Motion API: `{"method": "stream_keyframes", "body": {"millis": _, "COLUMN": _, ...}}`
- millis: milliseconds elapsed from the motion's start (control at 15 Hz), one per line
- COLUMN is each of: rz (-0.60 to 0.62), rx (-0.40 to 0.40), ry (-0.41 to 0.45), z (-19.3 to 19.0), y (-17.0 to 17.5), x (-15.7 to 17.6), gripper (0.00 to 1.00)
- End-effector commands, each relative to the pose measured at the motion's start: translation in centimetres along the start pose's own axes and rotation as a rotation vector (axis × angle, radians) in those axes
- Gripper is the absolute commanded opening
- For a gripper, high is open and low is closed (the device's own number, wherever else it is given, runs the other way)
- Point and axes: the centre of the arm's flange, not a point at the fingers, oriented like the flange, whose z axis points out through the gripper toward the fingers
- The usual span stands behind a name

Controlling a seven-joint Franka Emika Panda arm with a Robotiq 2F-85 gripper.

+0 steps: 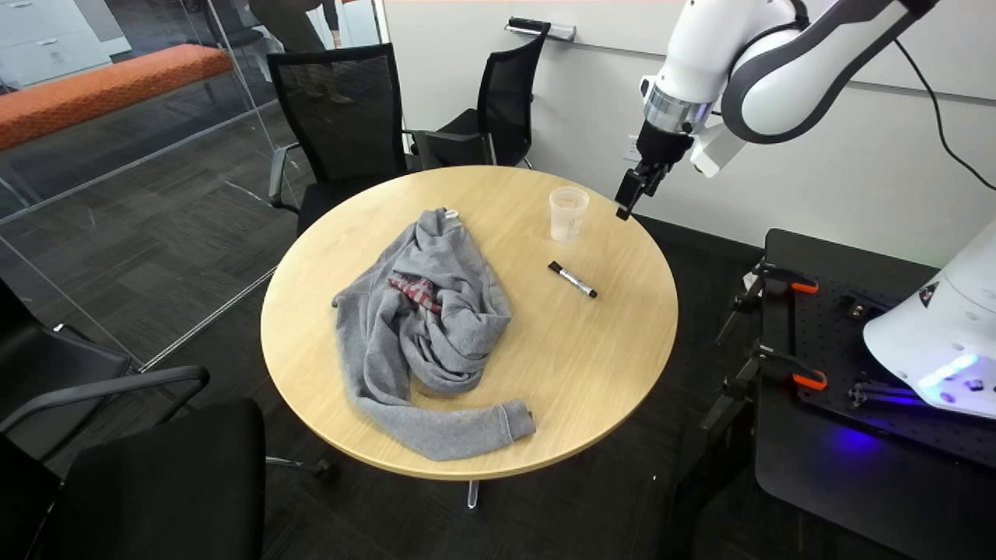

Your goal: Put the marker in the cup then put it back on the table

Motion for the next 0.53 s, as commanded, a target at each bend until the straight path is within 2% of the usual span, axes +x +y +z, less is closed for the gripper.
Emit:
{"method": "stream_keyframes", "body": {"millis": 0, "rz": 0.004, "rx": -0.005, "ry": -0.016, "z": 0.7, "y": 0.2, "x": 0.2, "gripper": 1.0}}
{"method": "stream_keyframes", "body": {"millis": 333, "rz": 0.006, "rx": -0.009, "ry": -0.03, "z": 1.5, "y": 0.2, "x": 0.7, "gripper": 1.0}}
{"method": "stream_keyframes", "body": {"millis": 467, "rz": 0.017, "rx": -0.045, "ry": -0.036, "z": 2.6, "y": 0.6, "x": 1.6, "gripper": 1.0}}
